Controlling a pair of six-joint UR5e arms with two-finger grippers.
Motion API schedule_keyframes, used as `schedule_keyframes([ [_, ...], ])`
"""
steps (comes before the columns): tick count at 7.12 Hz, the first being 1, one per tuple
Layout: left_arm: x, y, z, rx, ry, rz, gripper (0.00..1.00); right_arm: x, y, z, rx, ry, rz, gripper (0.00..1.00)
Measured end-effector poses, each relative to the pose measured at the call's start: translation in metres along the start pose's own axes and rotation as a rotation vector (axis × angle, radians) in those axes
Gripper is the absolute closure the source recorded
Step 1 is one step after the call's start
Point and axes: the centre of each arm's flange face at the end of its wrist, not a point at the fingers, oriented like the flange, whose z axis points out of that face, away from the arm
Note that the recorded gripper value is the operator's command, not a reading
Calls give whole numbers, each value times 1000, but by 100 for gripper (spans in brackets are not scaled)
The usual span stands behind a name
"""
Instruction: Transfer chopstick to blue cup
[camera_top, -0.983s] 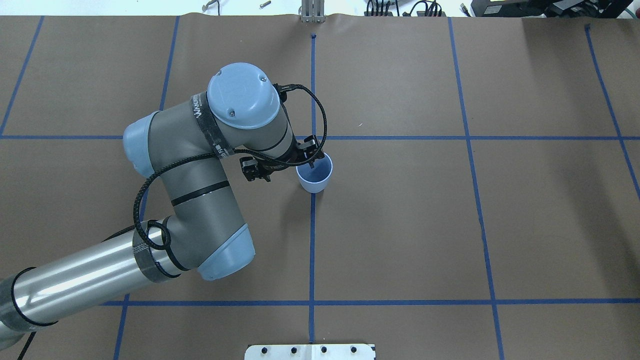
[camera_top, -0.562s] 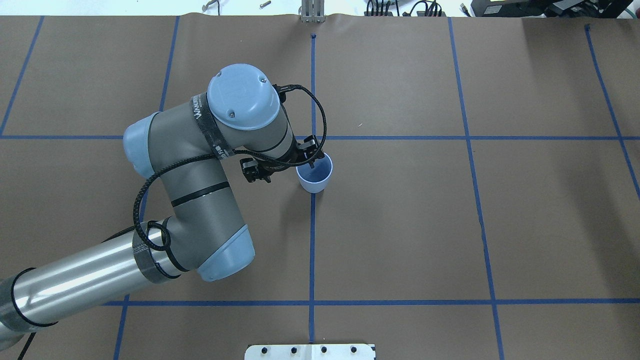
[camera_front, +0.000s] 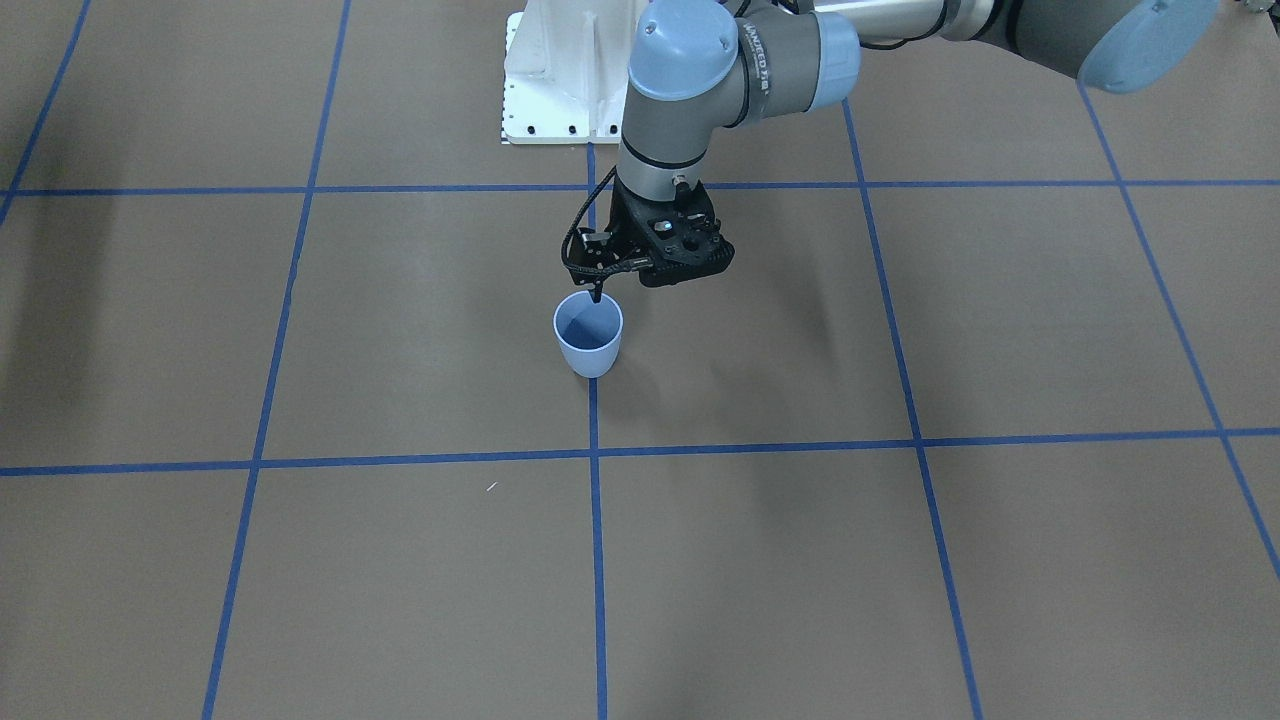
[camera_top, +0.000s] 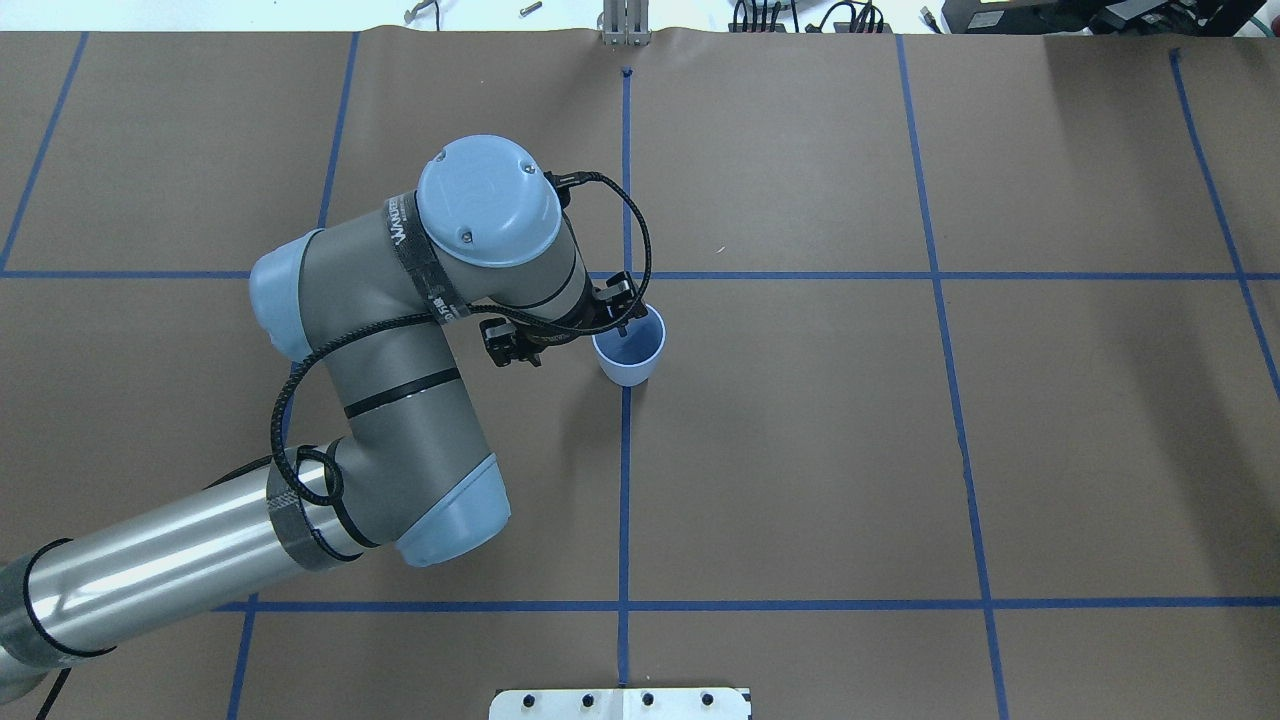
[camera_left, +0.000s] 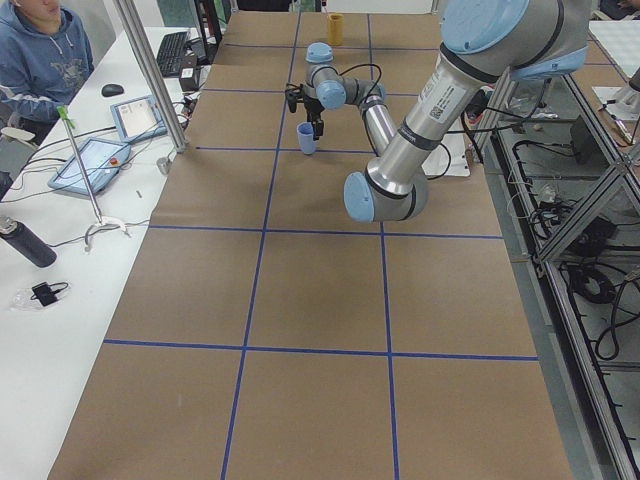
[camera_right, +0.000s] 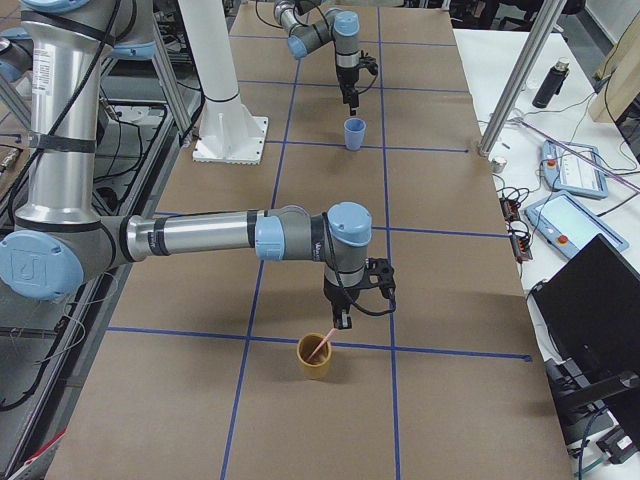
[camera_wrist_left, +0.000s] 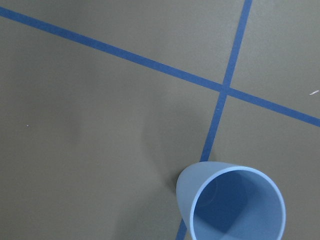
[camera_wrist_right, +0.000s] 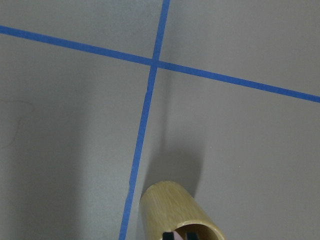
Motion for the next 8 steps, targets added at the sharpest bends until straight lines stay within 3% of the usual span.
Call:
schedule_keyframes([
  [3, -1, 2, 5, 3, 17, -11, 2, 16, -31, -134, -23, 31, -23, 100],
  [4, -6, 2, 6, 3, 19, -9, 2, 11, -40, -159, -25, 35, -29, 100],
  [5, -18, 3, 1, 5, 30, 3, 2, -6, -54, -167, -17, 2, -31, 100],
  [8, -83, -26, -54, 35, 77, 115, 2, -117, -101, -169, 8, -192, 74, 100],
])
